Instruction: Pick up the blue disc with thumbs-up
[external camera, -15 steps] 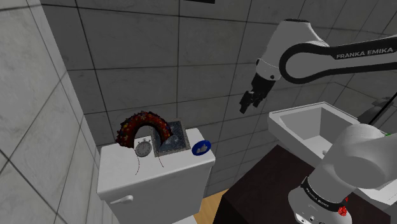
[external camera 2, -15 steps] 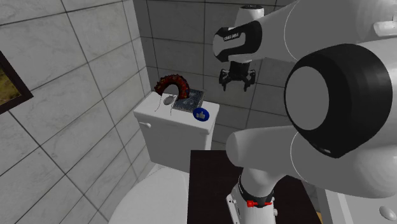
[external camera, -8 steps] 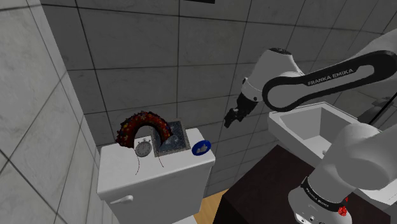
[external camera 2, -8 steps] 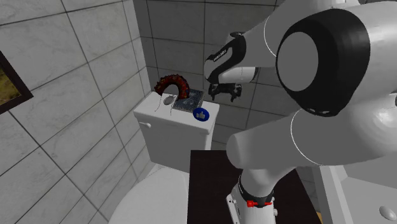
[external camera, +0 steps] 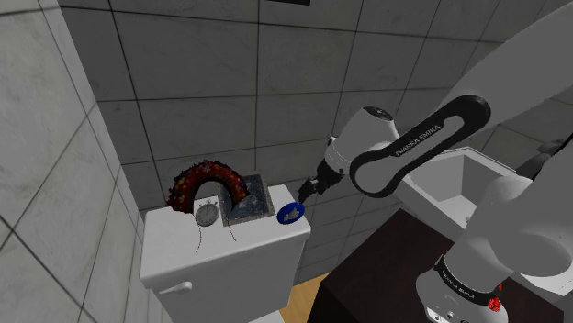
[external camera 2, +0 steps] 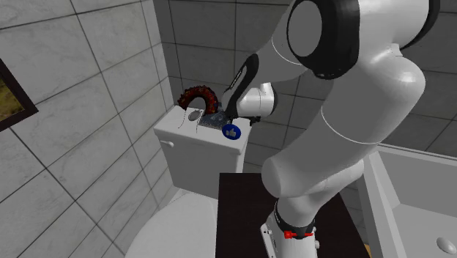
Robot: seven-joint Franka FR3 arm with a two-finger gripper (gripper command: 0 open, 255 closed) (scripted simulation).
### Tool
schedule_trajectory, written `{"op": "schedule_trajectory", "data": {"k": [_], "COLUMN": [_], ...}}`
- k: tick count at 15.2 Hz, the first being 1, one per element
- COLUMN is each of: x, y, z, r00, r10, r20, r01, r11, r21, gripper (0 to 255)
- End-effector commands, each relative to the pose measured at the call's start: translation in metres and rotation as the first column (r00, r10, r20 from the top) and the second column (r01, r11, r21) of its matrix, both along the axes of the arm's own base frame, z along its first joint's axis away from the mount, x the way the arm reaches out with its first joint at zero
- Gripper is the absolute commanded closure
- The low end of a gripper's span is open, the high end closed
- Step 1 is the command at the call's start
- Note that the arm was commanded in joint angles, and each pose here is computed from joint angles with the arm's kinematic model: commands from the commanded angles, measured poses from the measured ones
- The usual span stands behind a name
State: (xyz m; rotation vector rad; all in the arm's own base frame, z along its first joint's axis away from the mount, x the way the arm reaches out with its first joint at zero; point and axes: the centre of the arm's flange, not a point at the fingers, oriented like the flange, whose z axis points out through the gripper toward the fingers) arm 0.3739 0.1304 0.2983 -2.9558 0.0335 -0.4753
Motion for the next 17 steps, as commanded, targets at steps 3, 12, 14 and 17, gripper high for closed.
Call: {"op": "schedule_trajectory", "data": {"k": [3,12,14,17], "x": [0.009,0.009,0.009,0.010], "y": [0.019,0.019,0.018,0.018], "z": [-0.032,-0.067,-0.067,-0.068], "r00": [0.999,0.999,0.999,0.999], "r10": [0.001,0.001,0.001,0.001], "r20": [0.033,0.033,0.033,0.033], "r01": [-0.002,-0.001,-0.001,-0.001], "r11": [1.000,1.000,1.000,1.000], "r21": [0.024,0.024,0.024,0.024], "gripper": [0,255,255,255]}}
